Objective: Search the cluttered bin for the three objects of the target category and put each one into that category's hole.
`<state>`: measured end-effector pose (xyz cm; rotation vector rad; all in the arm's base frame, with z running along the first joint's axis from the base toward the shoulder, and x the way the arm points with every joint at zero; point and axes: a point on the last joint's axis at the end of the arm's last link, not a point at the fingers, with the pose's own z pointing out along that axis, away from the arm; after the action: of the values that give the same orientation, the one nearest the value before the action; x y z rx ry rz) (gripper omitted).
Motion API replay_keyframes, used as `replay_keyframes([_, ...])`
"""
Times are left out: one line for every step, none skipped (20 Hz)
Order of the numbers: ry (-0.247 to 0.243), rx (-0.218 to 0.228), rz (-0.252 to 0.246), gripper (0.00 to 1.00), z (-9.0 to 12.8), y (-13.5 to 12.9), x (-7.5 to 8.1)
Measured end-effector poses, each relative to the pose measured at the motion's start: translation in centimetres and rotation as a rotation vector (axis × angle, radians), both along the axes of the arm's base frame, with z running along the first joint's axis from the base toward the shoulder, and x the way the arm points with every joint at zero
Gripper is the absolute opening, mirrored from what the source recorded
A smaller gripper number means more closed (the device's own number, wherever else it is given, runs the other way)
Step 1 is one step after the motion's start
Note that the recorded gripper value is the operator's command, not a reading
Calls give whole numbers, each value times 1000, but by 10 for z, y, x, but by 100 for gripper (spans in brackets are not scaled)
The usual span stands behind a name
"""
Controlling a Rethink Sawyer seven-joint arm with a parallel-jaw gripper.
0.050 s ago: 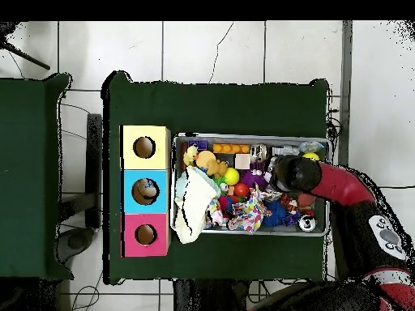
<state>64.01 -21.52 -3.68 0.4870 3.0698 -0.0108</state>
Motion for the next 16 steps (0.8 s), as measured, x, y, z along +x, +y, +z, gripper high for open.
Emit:
replay_keyframes([4, -4, 8, 100, 1, 1, 2])
replay_keyframes([9, -14, 23, 100, 3, 3, 4])
replay_keyframes([12, -22, 32, 100, 4, 4, 5])
replay_keyframes([16, -49, 60, 100, 7, 6, 8])
replay_keyframes([16, -62, 73, 100, 8, 7, 9])
replay_keyframes([16, -71, 81, 100, 10, 7, 10])
replay_keyframes([16, -80, 88, 100, 11, 8, 11])
replay_keyframes([15, -99, 105, 100, 13, 9, 13])
replay_keyframes([15, -117, 120, 100, 16, 11, 14])
replay_keyframes([15, -135, 135, 100, 19, 13, 16])
replay_keyframes([16, -151, 148, 100, 23, 14, 17])
replay_keyframes([17, -171, 163, 100, 27, 17, 18])
replay_keyframes([20, -193, 179, 100, 33, 19, 19])
replay_keyframes([23, -207, 188, 100, 35, 20, 18])
replay_keyframes([25, -219, 195, 100, 38, 20, 18])
replay_keyframes([28, -228, 200, 100, 39, 21, 17])
